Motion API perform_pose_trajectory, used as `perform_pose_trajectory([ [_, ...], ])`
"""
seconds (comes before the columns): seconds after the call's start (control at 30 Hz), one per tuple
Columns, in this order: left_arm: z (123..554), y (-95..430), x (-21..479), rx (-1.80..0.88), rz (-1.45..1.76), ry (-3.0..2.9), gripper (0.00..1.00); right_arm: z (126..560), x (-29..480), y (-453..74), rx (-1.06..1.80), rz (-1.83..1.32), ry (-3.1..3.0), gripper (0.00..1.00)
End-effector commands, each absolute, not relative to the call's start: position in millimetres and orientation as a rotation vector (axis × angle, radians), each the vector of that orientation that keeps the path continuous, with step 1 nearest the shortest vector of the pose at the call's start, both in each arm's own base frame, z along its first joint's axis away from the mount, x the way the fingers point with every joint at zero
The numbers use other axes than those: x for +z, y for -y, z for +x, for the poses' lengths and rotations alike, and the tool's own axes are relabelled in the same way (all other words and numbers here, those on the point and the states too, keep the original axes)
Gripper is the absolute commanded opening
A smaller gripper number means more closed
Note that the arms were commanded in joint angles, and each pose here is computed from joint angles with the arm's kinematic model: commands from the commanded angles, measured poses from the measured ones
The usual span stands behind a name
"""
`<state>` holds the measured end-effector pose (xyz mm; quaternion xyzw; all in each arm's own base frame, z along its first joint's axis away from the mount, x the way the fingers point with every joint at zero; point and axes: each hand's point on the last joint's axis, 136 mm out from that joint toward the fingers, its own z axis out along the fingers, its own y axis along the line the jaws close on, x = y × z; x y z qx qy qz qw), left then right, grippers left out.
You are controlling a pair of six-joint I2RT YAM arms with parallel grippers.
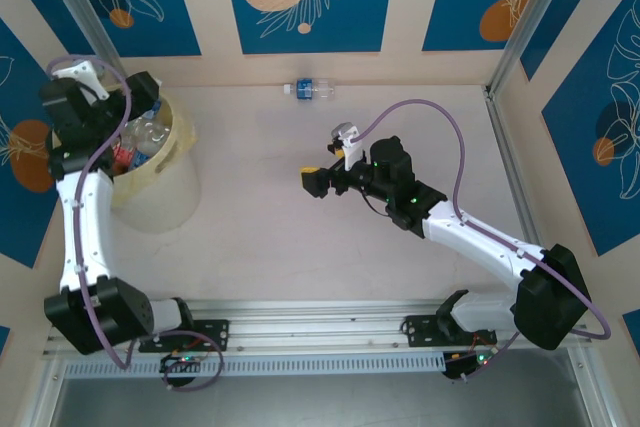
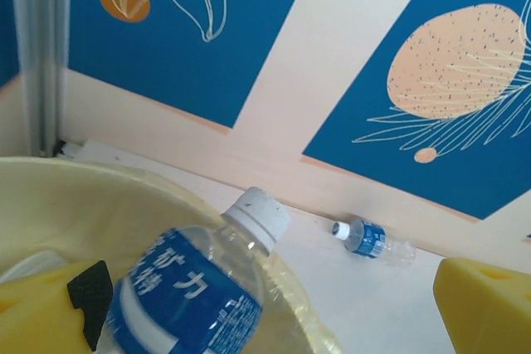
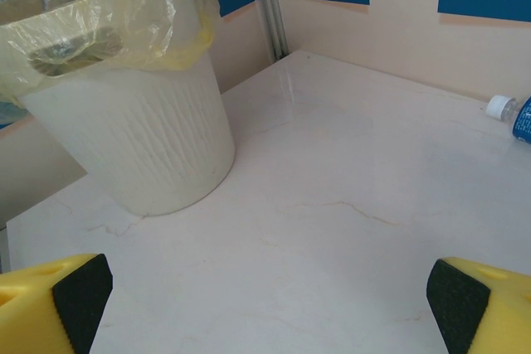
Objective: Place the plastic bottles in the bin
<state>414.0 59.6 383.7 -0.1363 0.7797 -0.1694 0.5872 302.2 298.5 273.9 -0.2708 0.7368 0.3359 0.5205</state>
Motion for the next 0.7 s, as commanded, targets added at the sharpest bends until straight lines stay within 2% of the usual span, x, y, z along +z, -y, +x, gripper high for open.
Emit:
perform_pose_trajectory([
  [0.0, 415.9, -33.5, 371.6, -0.451, -0.311, -1.929, 1.00, 303.2, 276.9, -295.1, 0.809, -0.621, -1.772, 1.00],
  [0.1, 419.2, -36.0, 366.0, -0.229, -0.245, -1.998, 1.00, 304.1, 275.3, -293.4, 0.799, -0.614, -1.785, 1.00],
  [0.27, 421.5, -76.5, 346.7, 0.125, -0.250, -2.079, 0.98, 304.2, 275.6, -291.0, 0.789, -0.604, -1.793, 1.00],
  [0.5, 439.3, -76.9, 310.3, 0.145, -0.178, -2.213, 0.86, 307.0, 275.4, -290.2, 0.783, -0.589, -1.802, 1.00],
  [0.67, 439.1, -78.7, 315.3, 0.163, -0.173, -2.187, 0.75, 308.0, 273.4, -289.4, 0.776, -0.582, -1.811, 1.00],
])
